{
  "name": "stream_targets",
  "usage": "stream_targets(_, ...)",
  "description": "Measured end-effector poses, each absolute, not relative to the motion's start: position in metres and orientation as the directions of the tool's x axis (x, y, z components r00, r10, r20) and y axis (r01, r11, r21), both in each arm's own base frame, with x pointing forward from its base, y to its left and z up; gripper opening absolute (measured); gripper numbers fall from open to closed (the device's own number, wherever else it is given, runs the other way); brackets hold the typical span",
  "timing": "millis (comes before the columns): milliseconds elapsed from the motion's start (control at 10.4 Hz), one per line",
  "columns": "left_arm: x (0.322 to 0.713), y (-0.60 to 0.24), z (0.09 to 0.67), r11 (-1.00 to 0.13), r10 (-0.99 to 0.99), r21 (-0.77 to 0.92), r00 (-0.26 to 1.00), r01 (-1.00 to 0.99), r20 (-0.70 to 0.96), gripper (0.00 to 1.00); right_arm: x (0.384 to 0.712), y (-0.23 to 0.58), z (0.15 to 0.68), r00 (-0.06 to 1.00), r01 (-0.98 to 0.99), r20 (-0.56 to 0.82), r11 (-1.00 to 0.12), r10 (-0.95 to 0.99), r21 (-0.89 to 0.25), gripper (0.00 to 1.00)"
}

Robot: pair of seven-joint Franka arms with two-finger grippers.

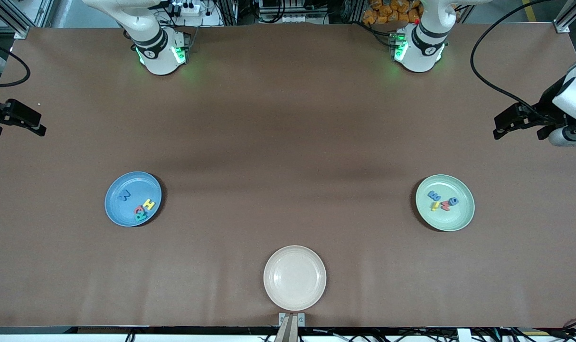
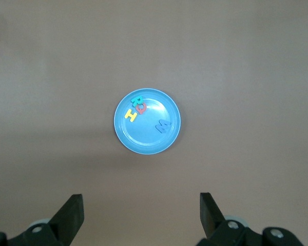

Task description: Sort uppercase to blue plate, lowercase to green plate

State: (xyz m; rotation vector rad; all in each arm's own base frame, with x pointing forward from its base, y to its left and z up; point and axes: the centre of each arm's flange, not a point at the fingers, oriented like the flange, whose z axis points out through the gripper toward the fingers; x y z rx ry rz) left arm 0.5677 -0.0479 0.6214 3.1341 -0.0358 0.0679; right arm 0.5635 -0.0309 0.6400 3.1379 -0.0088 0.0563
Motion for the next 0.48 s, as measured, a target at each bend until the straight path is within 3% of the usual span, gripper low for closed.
stream_targets(482, 0.5681, -0.0466, 0.6282, -1.0, -0.02, 0.007, 0.998, -0.021, 0.058, 1.0, 0.5642, -0.0274, 0.6407, 0.999, -0.002, 0.042, -1.0, -0.003, -0.014, 1.0)
